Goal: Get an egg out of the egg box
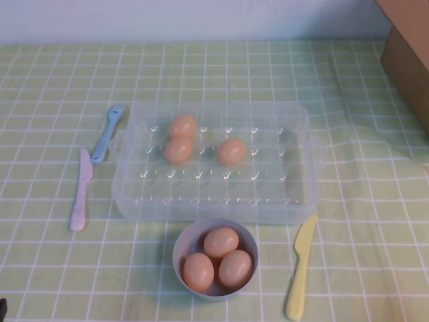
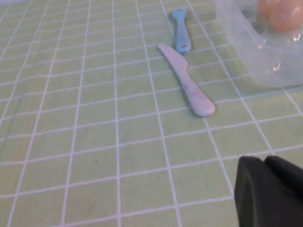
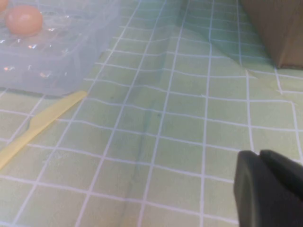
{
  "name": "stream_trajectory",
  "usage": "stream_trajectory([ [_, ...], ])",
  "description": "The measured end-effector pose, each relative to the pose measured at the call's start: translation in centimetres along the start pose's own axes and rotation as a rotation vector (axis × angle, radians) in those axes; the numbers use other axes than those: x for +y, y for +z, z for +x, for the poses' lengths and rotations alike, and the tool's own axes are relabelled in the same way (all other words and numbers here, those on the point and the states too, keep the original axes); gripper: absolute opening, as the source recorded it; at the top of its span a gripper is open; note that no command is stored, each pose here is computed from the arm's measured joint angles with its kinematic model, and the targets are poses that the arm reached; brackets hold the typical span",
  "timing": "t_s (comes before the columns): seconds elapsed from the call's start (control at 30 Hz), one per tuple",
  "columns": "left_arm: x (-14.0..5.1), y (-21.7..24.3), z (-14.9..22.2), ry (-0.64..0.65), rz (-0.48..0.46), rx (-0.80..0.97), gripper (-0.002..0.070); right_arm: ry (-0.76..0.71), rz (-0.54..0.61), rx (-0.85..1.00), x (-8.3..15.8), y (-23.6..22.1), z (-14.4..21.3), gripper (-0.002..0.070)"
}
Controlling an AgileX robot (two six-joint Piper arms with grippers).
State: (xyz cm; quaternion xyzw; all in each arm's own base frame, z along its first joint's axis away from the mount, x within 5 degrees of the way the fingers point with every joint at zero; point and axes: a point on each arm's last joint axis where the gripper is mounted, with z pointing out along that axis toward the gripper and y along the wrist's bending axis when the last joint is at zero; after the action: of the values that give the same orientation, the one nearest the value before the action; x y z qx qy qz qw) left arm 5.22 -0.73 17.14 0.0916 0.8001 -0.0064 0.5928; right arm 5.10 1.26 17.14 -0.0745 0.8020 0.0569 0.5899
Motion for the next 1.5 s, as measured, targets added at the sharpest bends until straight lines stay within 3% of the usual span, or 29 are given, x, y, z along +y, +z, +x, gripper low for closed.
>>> stream_trajectory([
  [1.13,0.0,0.0,0.0,0.000,0.000,0.000,-0.0003,0.170,-0.048,-0.075,0.4,0.0,-0.7,-0.0017],
  [1.27,0.0,0.0,0.0,0.000,0.000,0.000,-0.0003,0.280,-0.074,-0.120,0.5,-0.1,-1.2,-0.0017],
  [1.5,0.0,0.0,0.0,0.000,0.000,0.000,-0.0003,0.612,-0.122,-0.249,0.4,-0.3,-2.4,-0.0017],
])
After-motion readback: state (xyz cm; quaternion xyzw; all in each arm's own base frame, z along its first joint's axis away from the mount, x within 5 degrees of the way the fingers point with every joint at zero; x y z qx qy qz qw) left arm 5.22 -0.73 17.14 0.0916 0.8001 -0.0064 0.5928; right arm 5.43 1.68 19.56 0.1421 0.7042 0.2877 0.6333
